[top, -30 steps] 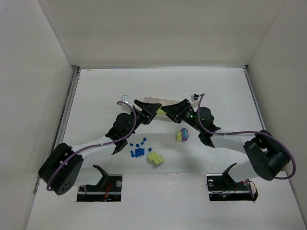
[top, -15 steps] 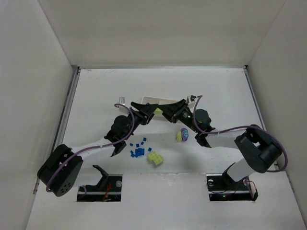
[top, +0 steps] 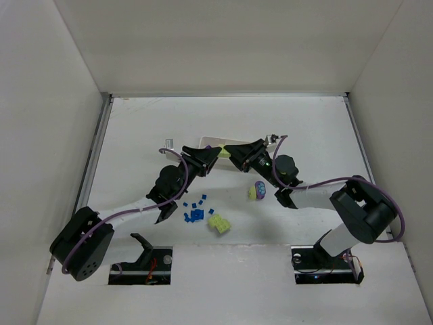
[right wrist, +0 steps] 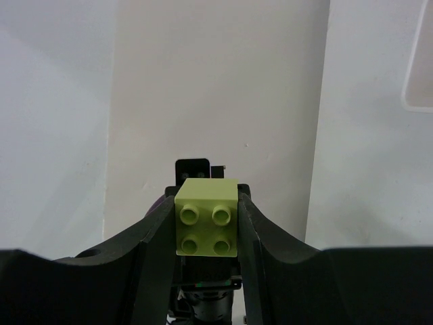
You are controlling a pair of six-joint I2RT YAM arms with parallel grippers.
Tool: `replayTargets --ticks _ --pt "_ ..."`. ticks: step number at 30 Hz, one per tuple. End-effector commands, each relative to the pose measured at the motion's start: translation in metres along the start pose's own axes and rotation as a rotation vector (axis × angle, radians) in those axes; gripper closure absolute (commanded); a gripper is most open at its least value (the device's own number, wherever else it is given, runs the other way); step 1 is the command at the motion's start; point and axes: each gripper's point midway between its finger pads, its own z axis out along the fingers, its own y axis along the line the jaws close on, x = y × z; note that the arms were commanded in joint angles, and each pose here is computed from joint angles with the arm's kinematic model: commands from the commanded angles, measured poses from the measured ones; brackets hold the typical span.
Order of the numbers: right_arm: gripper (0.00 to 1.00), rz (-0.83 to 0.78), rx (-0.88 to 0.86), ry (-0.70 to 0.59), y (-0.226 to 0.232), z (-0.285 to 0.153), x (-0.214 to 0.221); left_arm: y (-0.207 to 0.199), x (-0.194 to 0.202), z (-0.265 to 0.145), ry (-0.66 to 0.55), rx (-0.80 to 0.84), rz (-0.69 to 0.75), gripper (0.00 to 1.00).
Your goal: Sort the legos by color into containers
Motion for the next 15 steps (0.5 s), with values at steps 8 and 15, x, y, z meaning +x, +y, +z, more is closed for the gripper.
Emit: replayTargets --ticks 8,15 --pt "0.78 0.014 -0.085 -0.014 0.02 -0.004 0.0 -0.025 -0.01 -0.003 -0.046 0.092 0.036 0.88" --pt "0.77 -0.023 -0.056 -0.056 0.009 -0.022 -0.017 -0.005 -0.044 -0.013 -0.13 0.037 0.094 0.92"
